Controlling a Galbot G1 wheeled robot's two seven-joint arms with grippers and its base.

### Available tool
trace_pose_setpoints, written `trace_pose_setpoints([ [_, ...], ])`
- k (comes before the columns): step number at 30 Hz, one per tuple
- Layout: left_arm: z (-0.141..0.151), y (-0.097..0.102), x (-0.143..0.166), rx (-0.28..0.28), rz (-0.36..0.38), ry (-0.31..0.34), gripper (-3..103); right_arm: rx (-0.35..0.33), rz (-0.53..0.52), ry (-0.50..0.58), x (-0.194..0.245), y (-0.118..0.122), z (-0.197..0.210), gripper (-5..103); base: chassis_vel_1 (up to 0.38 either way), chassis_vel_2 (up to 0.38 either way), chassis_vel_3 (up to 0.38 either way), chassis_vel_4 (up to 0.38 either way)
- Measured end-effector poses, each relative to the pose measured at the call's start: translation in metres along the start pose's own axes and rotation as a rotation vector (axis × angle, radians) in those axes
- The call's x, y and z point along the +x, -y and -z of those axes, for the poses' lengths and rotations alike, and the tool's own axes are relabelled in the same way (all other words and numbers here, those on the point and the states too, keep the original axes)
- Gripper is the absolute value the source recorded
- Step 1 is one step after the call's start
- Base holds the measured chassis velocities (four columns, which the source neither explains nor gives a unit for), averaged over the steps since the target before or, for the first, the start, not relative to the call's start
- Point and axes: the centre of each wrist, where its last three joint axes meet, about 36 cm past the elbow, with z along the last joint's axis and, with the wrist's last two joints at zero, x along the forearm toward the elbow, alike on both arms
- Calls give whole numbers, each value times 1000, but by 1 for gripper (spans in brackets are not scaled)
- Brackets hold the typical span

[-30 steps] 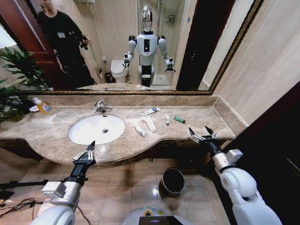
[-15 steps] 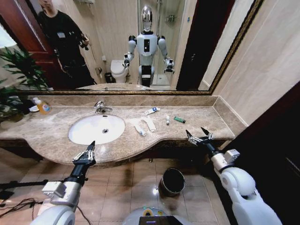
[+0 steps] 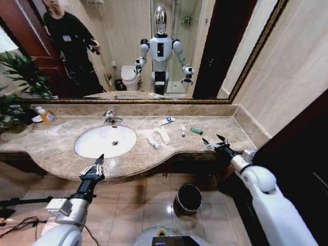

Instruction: Pick up the trash from the sink and place it in the trash bin.

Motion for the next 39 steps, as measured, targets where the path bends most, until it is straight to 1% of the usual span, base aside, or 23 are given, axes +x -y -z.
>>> trace_pose_setpoints([
  [2,0,0,0,0,0,0,0,-20,25,-25,-14,6,4,100,0,0,0,0],
  [4,0,0,0,0,0,0,0,-21,36,-32,-20,7,6,100,0,0,0,0],
  [8,0,0,0,0,0,0,0,-24,85,-56,-45,-1,10,100,0,0,0,0],
  [9,0,0,0,0,0,0,0,-24,85,-56,-45,-1,10,100,0,0,0,0],
  [13,0,0,0,0,0,0,0,-21,84,-76,-76,-6,8,100,0,0,0,0],
  [15,0,0,0,0,0,0,0,-17,84,-80,-83,-5,9,100,0,0,0,0],
  [17,0,0,0,0,0,0,0,-12,85,-91,-98,0,12,100,0,0,0,0],
  [19,0,0,0,0,0,0,0,-11,89,-100,-110,11,14,100,0,0,0,0],
  [20,0,0,0,0,0,0,0,-11,89,-100,-110,11,14,100,0,0,0,0],
  [22,0,0,0,0,0,0,0,-8,84,-112,-121,28,15,100,0,0,0,0],
  [23,0,0,0,0,0,0,0,-8,82,-115,-124,34,15,100,0,0,0,0],
  [24,0,0,0,0,0,0,0,-8,82,-115,-124,34,15,100,0,0,0,0],
  [25,0,0,0,0,0,0,0,-11,86,-120,-126,41,14,100,0,0,0,0],
  [27,0,0,0,0,0,0,0,-15,113,-129,-127,50,12,100,0,0,0,0],
  [28,0,0,0,0,0,0,0,-15,113,-129,-127,50,12,100,0,0,0,0],
  [31,0,0,0,0,0,0,0,-5,160,-129,-128,56,2,100,0,0,0,0],
  [34,0,0,0,0,0,0,0,7,174,-141,-130,57,-2,100,0,0,0,0],
  [39,0,0,0,0,0,0,0,20,163,-169,-140,61,-6,100,0,0,0,0],
])
